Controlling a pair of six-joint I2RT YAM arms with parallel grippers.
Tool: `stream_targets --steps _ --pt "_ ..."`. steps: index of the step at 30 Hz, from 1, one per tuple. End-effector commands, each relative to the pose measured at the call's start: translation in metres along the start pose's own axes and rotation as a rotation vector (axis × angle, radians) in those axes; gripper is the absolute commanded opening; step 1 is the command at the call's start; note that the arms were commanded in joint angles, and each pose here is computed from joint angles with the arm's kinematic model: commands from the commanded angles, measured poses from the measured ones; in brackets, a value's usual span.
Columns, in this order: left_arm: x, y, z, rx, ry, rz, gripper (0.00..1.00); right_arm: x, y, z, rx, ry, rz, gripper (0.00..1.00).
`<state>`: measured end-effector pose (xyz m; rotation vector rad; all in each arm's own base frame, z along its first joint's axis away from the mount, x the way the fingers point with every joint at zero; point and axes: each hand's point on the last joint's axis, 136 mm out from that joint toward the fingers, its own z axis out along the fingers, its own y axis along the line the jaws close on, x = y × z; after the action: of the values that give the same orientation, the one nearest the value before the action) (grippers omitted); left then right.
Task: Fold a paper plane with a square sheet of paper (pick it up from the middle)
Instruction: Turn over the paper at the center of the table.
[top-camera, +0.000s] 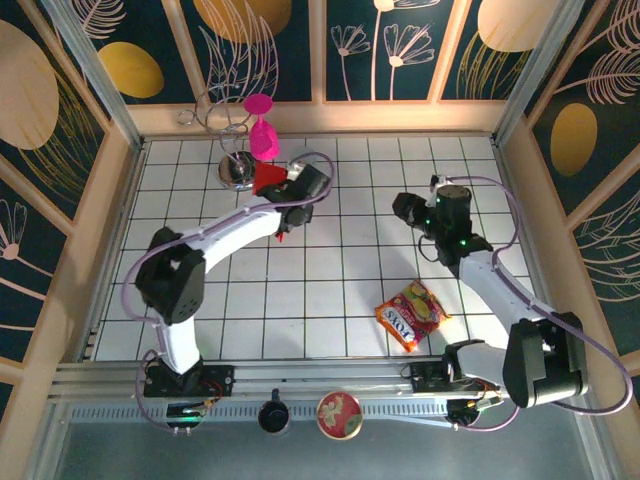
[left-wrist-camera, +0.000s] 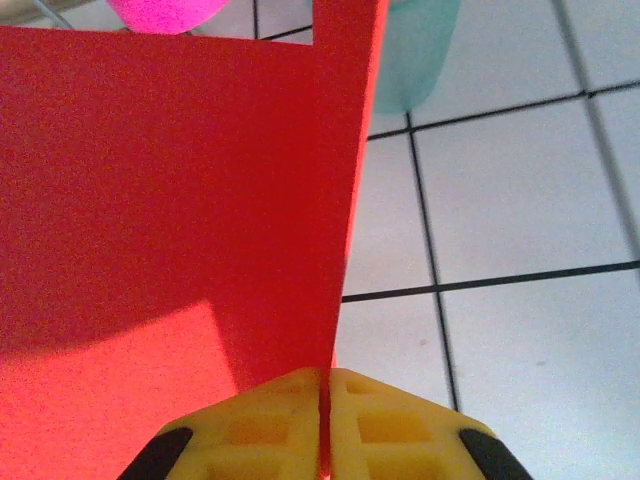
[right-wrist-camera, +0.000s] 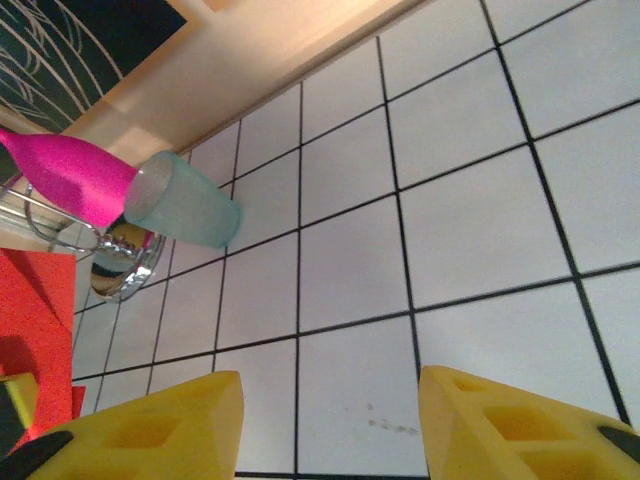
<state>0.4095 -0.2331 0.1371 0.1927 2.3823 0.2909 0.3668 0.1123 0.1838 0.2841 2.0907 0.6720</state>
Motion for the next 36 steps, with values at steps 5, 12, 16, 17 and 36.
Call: stream_targets --steps 5,12,16,17,36 --pt "0.021 -0.004 0.021 -0.311 0.032 0.318 0.08 -0.008 -0.02 -0.02 0.069 -0.112 0.043 0.5" --pt "0.042 -0.051 0.044 -0.344 0.032 0.462 0.09 -0.005 -0.033 -0.025 0.105 -0.129 0.096 0.5" --pt "0.054 -0.071 0.055 -0.315 0.043 0.477 0.13 -0.001 -0.037 -0.023 0.115 -0.116 0.107 0.5" --pt "0.057 -0.076 0.056 -0.302 0.047 0.471 0.14 -0.001 -0.037 -0.022 0.116 -0.113 0.106 0.5" --pt "0.071 -0.157 0.021 0.262 0.204 0.133 0.39 -0.002 -0.034 -0.02 0.101 -0.096 0.12 0.56"
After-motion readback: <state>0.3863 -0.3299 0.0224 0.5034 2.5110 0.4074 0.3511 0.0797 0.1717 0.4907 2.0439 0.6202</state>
